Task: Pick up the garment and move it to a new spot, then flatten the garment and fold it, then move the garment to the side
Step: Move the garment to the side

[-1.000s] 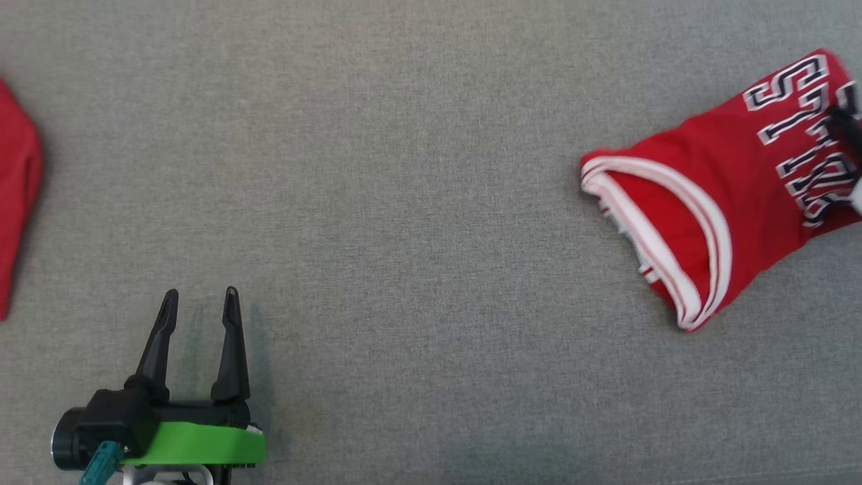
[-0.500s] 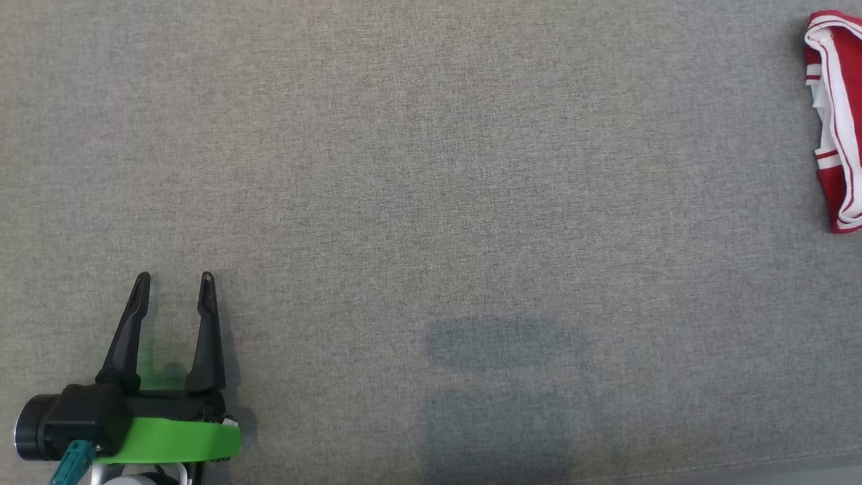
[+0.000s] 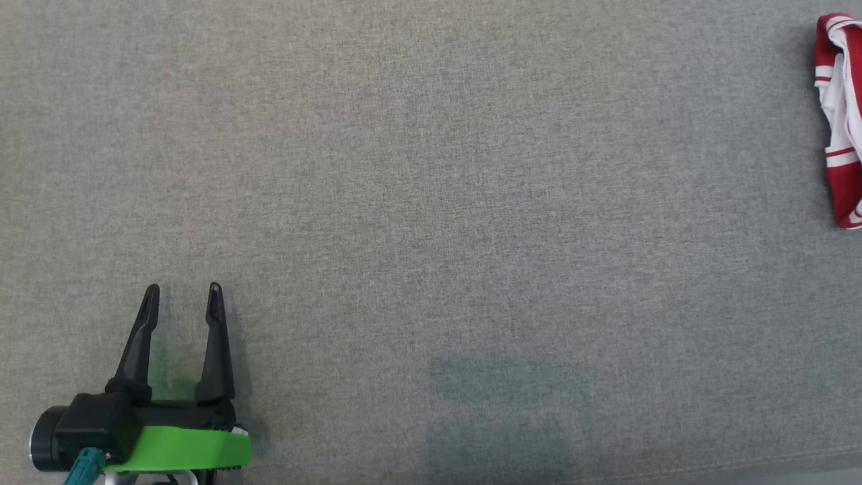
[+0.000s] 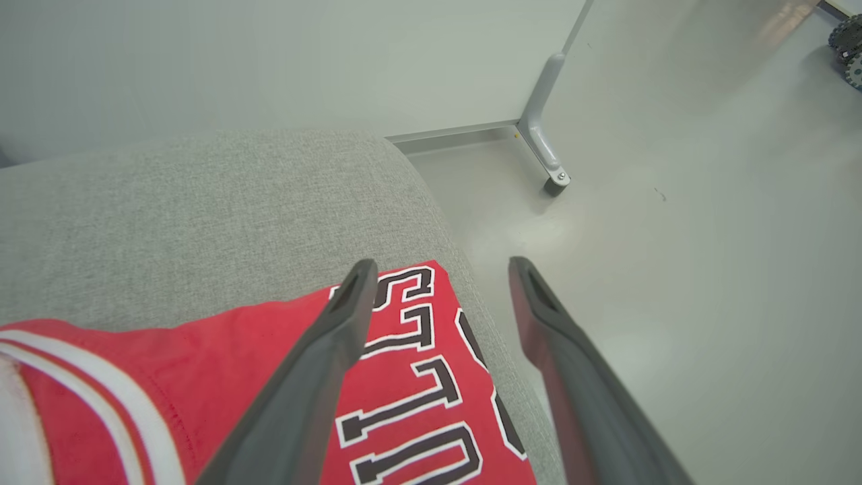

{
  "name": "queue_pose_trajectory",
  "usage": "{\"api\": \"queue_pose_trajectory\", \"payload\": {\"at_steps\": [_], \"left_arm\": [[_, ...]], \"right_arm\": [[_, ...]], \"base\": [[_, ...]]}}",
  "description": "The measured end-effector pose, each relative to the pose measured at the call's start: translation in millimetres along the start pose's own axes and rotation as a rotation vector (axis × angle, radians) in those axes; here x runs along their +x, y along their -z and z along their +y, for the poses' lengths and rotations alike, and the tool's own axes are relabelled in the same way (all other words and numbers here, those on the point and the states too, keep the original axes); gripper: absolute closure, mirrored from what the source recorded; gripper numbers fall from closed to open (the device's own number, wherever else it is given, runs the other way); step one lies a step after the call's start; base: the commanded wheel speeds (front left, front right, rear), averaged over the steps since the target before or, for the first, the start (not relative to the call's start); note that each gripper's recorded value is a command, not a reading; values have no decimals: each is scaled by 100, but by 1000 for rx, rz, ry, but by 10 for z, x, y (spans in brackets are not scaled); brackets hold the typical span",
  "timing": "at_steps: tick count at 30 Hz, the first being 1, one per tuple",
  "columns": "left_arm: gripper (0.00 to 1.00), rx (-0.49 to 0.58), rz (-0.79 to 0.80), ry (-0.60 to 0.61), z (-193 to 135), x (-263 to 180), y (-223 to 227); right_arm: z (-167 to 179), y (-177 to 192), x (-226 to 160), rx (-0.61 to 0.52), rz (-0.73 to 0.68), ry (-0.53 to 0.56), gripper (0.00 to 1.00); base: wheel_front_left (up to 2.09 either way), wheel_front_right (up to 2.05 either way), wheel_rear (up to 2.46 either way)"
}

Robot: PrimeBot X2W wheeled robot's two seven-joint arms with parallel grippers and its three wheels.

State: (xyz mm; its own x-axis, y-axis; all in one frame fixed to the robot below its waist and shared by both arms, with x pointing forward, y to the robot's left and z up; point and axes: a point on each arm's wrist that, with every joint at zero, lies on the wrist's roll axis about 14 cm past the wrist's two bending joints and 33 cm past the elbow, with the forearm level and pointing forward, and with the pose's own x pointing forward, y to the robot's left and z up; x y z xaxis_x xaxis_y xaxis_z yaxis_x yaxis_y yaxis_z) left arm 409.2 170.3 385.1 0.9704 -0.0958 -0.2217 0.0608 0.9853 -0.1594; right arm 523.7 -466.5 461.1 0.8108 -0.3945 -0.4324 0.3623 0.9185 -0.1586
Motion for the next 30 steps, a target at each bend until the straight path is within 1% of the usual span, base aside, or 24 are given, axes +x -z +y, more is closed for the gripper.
{"api": "queue_pose_trajectory", "payload": {"at_steps": [4,5,10,14,15,18,22,27,30], "left_arm": [[0,-25,-17,12,-82,-27,-58],[0,-39,-22,18,-130,-55,-81],[0,-70,-40,8,-140,-184,-159],[0,-100,-64,-22,-90,-322,-244],[0,-100,-64,-22,-90,-322,-244],[0,-128,-69,-58,-43,-483,-258],[0,-141,-81,-77,-21,-696,-283],[0,-139,-121,-89,3,-910,-374],[0,-117,-138,-83,-6,-998,-409]], "right_arm": [[66,-280,-126,-30,-112,-37,0],[131,-381,-222,-51,-172,-67,0],[339,-635,-558,-86,-354,-161,0],[488,-759,-910,-56,-503,-233,0],[488,-759,-910,-56,-503,-233,0],[676,-697,-1186,-37,-554,-301,0],[843,-570,-1566,-28,-606,-358,0],[1164,-253,-2048,17,-635,-425,0],[1363,-47,-2288,15,-629,-463,0]], "base": [[0,0,0],[0,0,0],[0,0,0],[0,0,0],[0,0,0],[0,0,0],[0,0,0],[0,0,0],[0,0,0]]}}
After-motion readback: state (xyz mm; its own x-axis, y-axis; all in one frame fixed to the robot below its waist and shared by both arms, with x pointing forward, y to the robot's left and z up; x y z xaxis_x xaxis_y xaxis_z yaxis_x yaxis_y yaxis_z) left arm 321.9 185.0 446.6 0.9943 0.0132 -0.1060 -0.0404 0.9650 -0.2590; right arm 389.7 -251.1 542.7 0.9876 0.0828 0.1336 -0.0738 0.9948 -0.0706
